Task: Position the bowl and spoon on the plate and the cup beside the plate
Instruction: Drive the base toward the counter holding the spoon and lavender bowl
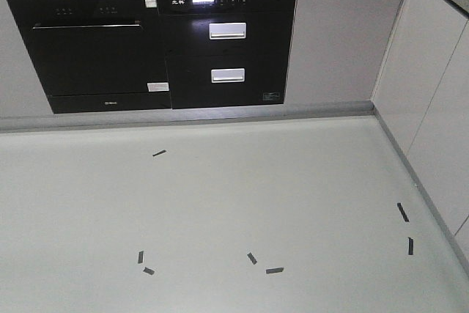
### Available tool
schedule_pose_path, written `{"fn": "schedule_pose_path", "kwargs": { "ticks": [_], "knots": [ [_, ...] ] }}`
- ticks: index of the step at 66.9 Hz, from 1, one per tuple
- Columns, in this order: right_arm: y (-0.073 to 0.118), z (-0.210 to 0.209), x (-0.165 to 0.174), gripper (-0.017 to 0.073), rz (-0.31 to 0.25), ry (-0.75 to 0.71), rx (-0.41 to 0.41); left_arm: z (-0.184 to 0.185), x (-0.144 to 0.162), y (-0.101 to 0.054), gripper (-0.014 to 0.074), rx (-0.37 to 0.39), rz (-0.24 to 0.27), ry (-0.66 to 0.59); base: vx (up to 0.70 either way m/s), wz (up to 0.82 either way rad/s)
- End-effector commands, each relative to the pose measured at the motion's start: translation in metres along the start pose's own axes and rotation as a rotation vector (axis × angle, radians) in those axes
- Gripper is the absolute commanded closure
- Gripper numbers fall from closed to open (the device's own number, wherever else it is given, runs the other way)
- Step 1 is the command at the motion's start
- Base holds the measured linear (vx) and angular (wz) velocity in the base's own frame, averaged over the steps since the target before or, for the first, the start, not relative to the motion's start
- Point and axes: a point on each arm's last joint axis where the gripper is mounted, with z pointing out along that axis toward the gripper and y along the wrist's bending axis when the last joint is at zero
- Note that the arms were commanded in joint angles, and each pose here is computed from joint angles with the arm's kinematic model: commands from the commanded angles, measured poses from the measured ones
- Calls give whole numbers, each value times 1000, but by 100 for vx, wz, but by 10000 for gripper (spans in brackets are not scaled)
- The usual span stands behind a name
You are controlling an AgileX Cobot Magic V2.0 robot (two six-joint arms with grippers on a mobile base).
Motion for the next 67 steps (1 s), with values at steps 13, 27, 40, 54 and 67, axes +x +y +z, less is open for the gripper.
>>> {"fn": "schedule_pose_path", "kwargs": {
  "ticks": [13,27,40,54,67],
  "knots": [
    [0,1,-4,570,-7,-58,3,-3,-13,-2,600,23,-11,-100,0,0],
    [0,1,-4,570,-7,-58,3,-3,-13,-2,600,23,-11,-100,0,0],
    [0,1,-4,570,-7,-58,3,-3,-13,-2,600,23,-11,-100,0,0],
    [0,1,-4,570,-7,-58,3,-3,-13,-2,600,23,-11,-100,0,0],
    [0,1,-4,570,-7,-58,3,-3,-13,-2,600,23,-11,-100,2,1]
  ]
}}
